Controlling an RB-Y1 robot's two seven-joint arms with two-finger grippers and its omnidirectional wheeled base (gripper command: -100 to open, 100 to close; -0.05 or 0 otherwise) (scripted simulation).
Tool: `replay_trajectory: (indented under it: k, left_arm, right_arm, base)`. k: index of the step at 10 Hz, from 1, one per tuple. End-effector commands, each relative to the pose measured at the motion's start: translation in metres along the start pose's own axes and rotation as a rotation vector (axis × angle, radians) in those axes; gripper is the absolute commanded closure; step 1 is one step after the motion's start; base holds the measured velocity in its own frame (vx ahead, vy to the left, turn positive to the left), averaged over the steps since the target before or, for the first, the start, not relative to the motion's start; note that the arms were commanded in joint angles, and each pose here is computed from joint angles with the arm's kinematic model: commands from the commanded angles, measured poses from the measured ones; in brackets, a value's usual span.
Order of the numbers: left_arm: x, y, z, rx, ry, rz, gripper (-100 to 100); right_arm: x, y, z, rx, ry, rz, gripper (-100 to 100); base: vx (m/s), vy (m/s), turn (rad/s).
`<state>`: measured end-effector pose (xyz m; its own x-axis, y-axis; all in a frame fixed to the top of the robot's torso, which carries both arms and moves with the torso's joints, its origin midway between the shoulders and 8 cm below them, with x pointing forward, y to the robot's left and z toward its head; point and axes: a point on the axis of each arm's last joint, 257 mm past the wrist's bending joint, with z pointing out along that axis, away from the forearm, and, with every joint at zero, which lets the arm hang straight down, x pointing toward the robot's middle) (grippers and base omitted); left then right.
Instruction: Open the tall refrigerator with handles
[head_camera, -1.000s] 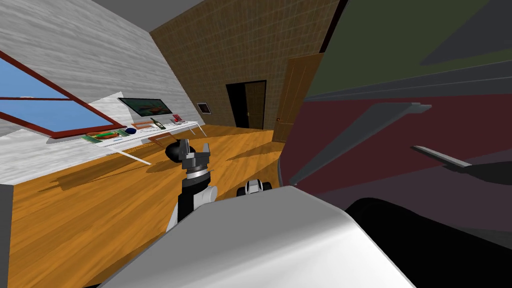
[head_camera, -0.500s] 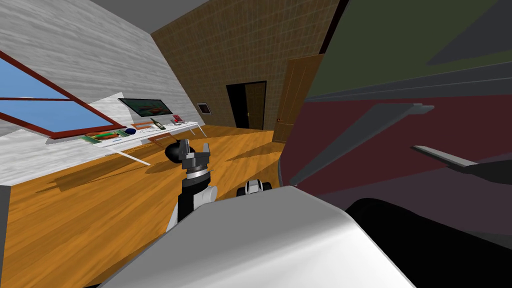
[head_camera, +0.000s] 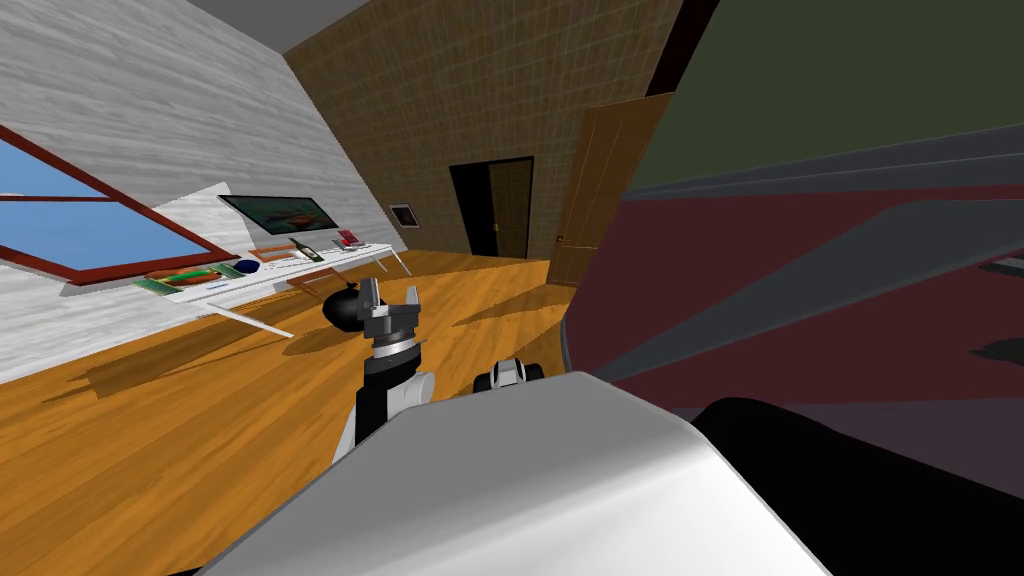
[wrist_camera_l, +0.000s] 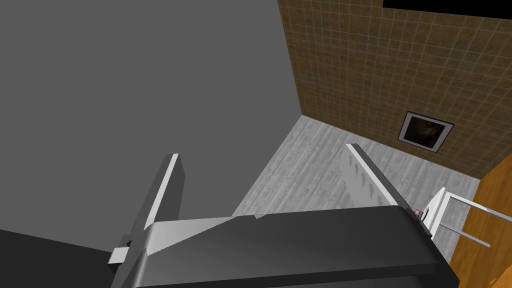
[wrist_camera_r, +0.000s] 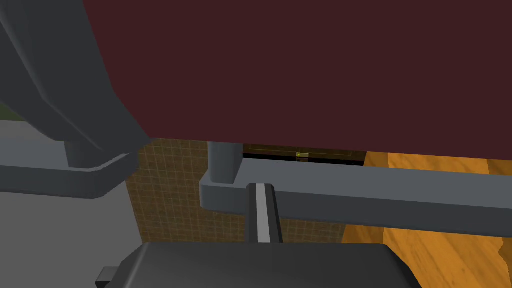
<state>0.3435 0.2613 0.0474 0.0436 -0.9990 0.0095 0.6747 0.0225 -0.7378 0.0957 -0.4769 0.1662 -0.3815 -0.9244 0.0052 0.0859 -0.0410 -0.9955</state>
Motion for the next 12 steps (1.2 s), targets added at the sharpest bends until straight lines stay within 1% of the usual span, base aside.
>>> replay_trajectory:
  k: [1, 3, 4, 5, 6, 8, 9, 11, 12]
  left_arm:
    - [0.000, 0.000, 0.000, 0.000, 0.000, 0.000, 0]
    - [0.000, 0.000, 0.000, 0.000, 0.000, 0.000, 0]
    - [0.000, 0.000, 0.000, 0.000, 0.000, 0.000, 0]
    - [0.000, 0.000, 0.000, 0.000, 0.000, 0.000, 0]
    - [0.000, 0.000, 0.000, 0.000, 0.000, 0.000, 0]
    - [0.000, 0.000, 0.000, 0.000, 0.000, 0.000, 0]
    - [0.000, 0.000, 0.000, 0.000, 0.000, 0.000, 0]
    - [0.000, 0.000, 0.000, 0.000, 0.000, 0.000, 0]
    - [0.000, 0.000, 0.000, 0.000, 0.000, 0.000, 0]
  right_arm:
    - [0.009, -0.001, -0.005, 0.001, 0.036, -0.005, 100]
    - [0.023, -0.003, -0.016, 0.004, 0.097, -0.013, 100]
    - [0.023, -0.003, -0.016, 0.004, 0.097, -0.013, 100]
    - [0.030, -0.004, -0.021, 0.005, 0.128, -0.018, 100]
    - [0.030, -0.004, -0.021, 0.005, 0.128, -0.018, 100]
    - [0.043, -0.007, -0.033, 0.007, 0.189, -0.027, 100]
    - [0.043, -0.007, -0.033, 0.007, 0.189, -0.027, 100]
    - [0.055, -0.009, -0.046, 0.009, 0.251, -0.037, 100]
    - [0.055, -0.009, -0.046, 0.009, 0.251, -0.037, 100]
  base:
    - [0.184, 0.207, -0.027]
    - [0.217, 0.208, -0.044]
    - [0.195, 0.162, -0.049]
    - [0.226, 0.179, -0.051]
    - [0.190, 0.179, -0.017]
    - [0.222, 0.209, -0.069]
    - [0.192, 0.227, -0.028]
    - [0.233, 0.225, -0.070]
    - [0.200, 0.174, -0.030]
